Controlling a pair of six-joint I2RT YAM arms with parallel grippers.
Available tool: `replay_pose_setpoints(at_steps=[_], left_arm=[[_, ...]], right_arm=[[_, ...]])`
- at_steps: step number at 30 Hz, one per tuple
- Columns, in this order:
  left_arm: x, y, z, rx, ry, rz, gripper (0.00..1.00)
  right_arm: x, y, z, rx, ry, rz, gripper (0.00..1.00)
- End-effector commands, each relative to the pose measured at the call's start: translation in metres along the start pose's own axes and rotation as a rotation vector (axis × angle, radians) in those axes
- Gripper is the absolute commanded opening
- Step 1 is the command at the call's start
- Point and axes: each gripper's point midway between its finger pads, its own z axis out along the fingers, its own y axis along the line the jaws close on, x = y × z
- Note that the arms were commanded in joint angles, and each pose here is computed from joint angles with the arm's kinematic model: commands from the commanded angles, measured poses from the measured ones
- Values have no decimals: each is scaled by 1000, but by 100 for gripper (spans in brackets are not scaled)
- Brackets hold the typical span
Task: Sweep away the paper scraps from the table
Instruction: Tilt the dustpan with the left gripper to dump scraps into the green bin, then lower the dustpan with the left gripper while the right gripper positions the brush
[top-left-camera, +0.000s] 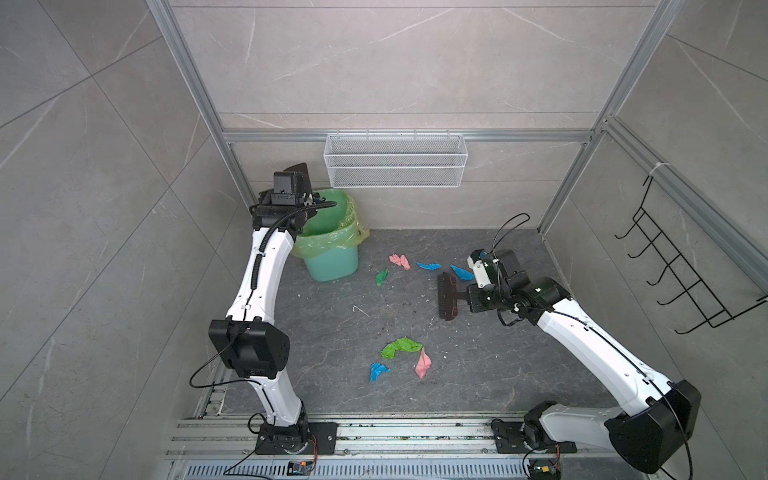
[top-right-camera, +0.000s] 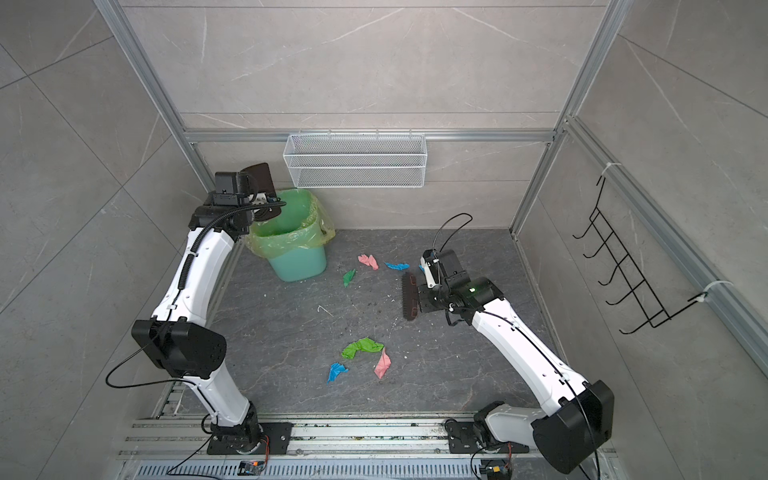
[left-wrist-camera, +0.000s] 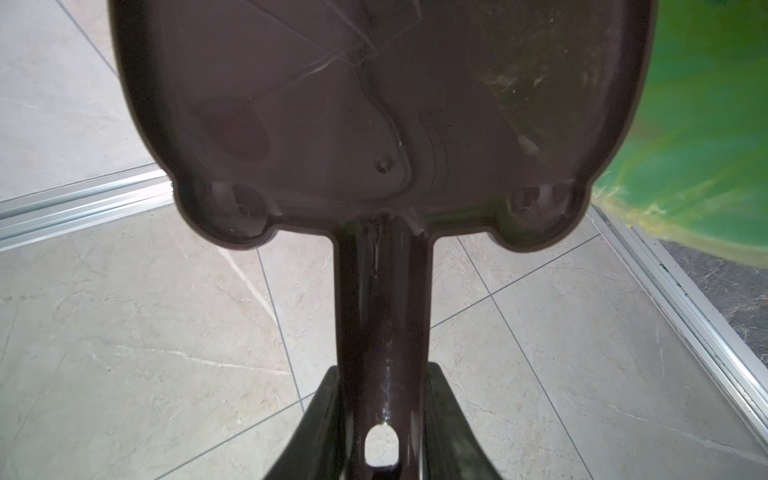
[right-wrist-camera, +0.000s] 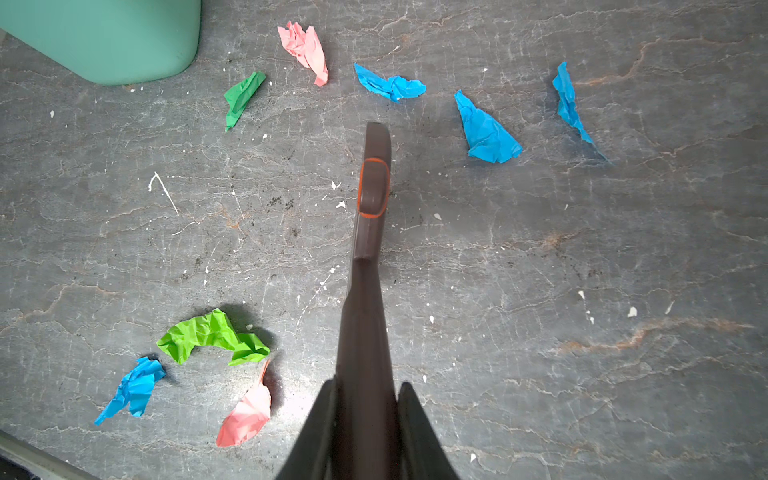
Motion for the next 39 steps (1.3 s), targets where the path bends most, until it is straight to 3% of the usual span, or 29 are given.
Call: replay_pose_setpoints(at_steps=[1, 5, 11, 17, 24, 28, 32, 39], left_arm=[[18, 32, -26, -71, -8, -144, 0], [18, 26, -45, 20, -79, -311, 0], [9, -13, -77, 256, -202, -487, 0], [-11, -32, -131, 490, -438, -656, 0], [-31, -70, -169, 699, -560, -653, 0], [-34, -90, -179, 774, -585, -662, 0], [-34, -106, -183, 813, -593, -656, 0], [-43, -135, -199, 910, -620, -603, 0]], right_arm=[[-13, 6, -11, -38, -58, -10, 0], [-14, 21, -17, -125, -67, -48, 0], [-7, 45, -23, -263, -30, -100, 0], [-10, 75, -54, -390, -33, -166, 0], [27, 141, -66, -698, 157, -241, 0], [48, 160, -58, -772, 231, -234, 0], [58, 167, -36, -759, 268, -172, 0], [57, 152, 26, -575, 252, -60, 0]])
